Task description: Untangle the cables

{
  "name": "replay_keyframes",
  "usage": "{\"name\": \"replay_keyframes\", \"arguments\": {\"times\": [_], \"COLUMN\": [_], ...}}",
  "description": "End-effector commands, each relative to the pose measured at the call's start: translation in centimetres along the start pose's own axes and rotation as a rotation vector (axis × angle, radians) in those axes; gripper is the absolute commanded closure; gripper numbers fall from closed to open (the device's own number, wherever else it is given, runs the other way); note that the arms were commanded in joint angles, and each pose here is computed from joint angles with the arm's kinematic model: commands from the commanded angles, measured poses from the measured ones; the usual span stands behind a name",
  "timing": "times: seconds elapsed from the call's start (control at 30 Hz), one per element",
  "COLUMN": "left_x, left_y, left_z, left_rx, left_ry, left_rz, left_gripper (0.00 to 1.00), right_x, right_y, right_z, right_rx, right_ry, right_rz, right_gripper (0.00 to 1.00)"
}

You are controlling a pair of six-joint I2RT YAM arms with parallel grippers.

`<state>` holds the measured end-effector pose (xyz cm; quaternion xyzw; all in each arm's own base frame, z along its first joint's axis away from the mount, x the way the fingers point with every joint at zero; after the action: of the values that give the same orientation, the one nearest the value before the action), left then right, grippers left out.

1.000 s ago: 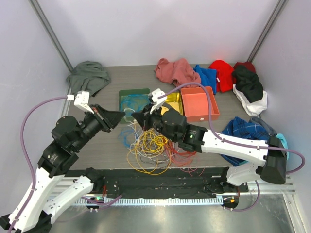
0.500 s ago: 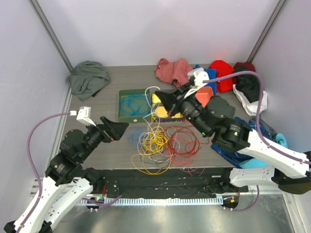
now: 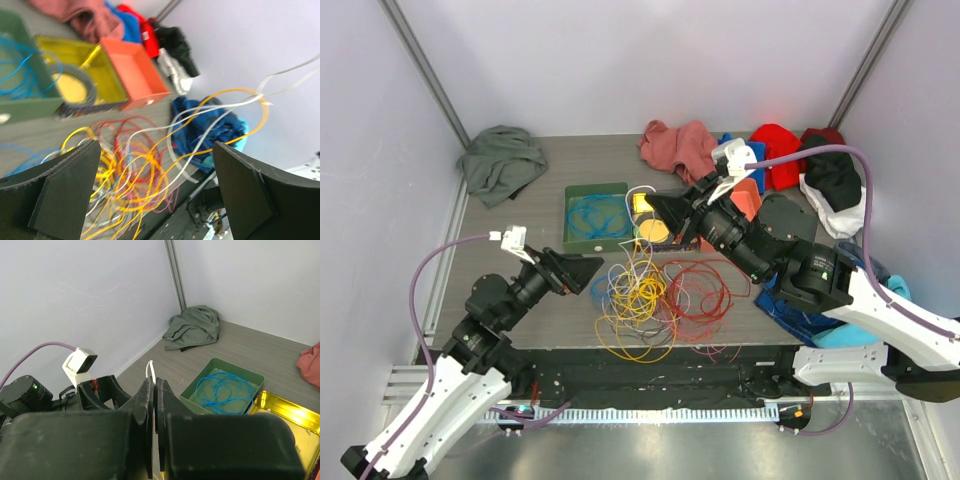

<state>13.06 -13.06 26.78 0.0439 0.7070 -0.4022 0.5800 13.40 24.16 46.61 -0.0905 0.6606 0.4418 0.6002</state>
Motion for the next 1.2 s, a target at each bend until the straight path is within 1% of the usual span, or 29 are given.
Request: {"name": "replay_keyframes", "arguments": {"times": [0.0,0.13,0.37,0.43,0.57,0.67,0.7,0.73,0.77,0.8,0.83,0.87,0.9,0.93,0.97,1.17], "left_x": [-2.2,-2.0,-0.6,-0.4,0.1,0.5,0.7,0.8,1.2,0.8,1.2,1.9,2.0,2.1,3.0,4.9], "left_y": [-2.3,-2.1,-1.7,-2.1,-2.0,-1.7,-1.5,-1.4,-1.0,-1.1,-0.6,0.4,0.6,1.0,1.8,3.4], "left_z": [0.9,1.9,4.6,4.8,5.4,6.1,6.5,6.8,6.9,7.0,7.1,6.9,6.8,6.6,6.1,3.7], "left_rx": [0.178,0.167,0.172,0.196,0.187,0.163,0.154,0.140,0.109,0.088,0.044,-0.042,-0.075,-0.119,-0.176,-0.266], "left_ry": [-0.113,-0.107,-0.047,-0.038,-0.029,-0.019,-0.007,-0.003,0.027,0.033,0.063,0.114,0.136,0.143,0.182,0.193], "left_rz": [0.024,0.034,0.046,0.049,0.059,0.067,0.066,0.066,0.062,0.059,0.054,0.050,0.048,0.046,0.035,-0.026], "left_gripper": [0.00,0.00,0.00,0.01,0.03,0.14,0.26,0.35,0.44,0.63,0.71,0.79,0.91,0.96,1.00,1.00], "right_x": [-1.5,-1.4,-1.5,-1.6,-1.5,-1.4,-1.4,-1.5,-1.8,-2.2,-2.6,-3.0,-3.4,-3.9,-4.5,-7.7], "right_y": [1.0,1.0,1.3,1.2,1.2,1.4,1.4,1.4,1.5,1.6,1.6,1.6,1.6,1.6,1.7,2.4], "right_z": [-0.5,-0.4,-0.4,-0.4,-0.5,-0.5,-0.5,-0.5,-0.6,-0.9,-1.1,-1.3,-1.4,-1.8,-2.1,-3.6], "right_rx": [-0.044,-0.044,-0.057,-0.051,-0.055,-0.066,-0.070,-0.070,-0.073,-0.077,-0.074,-0.074,-0.072,-0.077,-0.080,-0.112], "right_ry": [-0.031,-0.026,-0.015,-0.017,-0.014,-0.009,-0.007,-0.010,-0.018,-0.026,-0.038,-0.051,-0.063,-0.080,-0.094,-0.166], "right_rz": [0.037,0.038,0.044,0.040,0.043,0.053,0.055,0.056,0.058,0.060,0.061,0.061,0.057,0.058,0.055,0.054], "right_gripper": [0.99,0.99,0.99,0.99,0.99,0.99,0.99,0.99,0.99,0.99,0.99,0.99,0.99,0.99,0.99,0.99]}}
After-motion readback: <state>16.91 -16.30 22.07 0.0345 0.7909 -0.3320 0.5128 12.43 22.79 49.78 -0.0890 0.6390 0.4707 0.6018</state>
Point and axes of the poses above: each gripper's point midway between its finger pads, its own z axis out along the fingers, its own y axis along the line the jaws close on, x = y × z, the point moved 8 cm from there along -z, back along the fingers, and after that the axes turned 13 degrees about z, right-handed, at the moved point
